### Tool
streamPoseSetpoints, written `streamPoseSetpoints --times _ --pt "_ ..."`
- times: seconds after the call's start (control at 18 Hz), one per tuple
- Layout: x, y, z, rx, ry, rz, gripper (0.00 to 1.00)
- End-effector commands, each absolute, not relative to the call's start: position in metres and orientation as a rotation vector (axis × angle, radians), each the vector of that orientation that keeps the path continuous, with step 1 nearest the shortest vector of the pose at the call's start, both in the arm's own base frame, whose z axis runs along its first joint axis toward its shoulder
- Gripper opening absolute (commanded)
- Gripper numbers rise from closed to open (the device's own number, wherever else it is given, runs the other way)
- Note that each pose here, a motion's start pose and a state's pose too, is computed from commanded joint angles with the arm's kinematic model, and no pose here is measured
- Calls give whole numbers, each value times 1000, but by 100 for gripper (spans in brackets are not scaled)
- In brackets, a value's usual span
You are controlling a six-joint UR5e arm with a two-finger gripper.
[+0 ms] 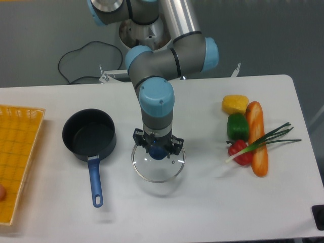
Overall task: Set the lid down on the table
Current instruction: 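Lower the gripper holding the glass lid by its blue knob toward the table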
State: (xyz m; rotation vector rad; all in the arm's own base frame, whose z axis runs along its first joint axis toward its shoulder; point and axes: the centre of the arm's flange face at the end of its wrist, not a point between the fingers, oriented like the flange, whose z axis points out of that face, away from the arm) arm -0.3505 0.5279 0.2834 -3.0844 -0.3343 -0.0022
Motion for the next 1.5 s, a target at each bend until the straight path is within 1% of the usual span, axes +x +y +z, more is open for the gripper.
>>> streamPoseSetpoints --times 0.44,0.78,1.0,1.5 --pt "-363 543 260 -3097 -338 -19 59" --pt "-368 552 249 -3064 -327 24 59" --pt "-374 558 247 -3052 -325 43 59" --pt "-376 563 236 -3060 -322 32 59"
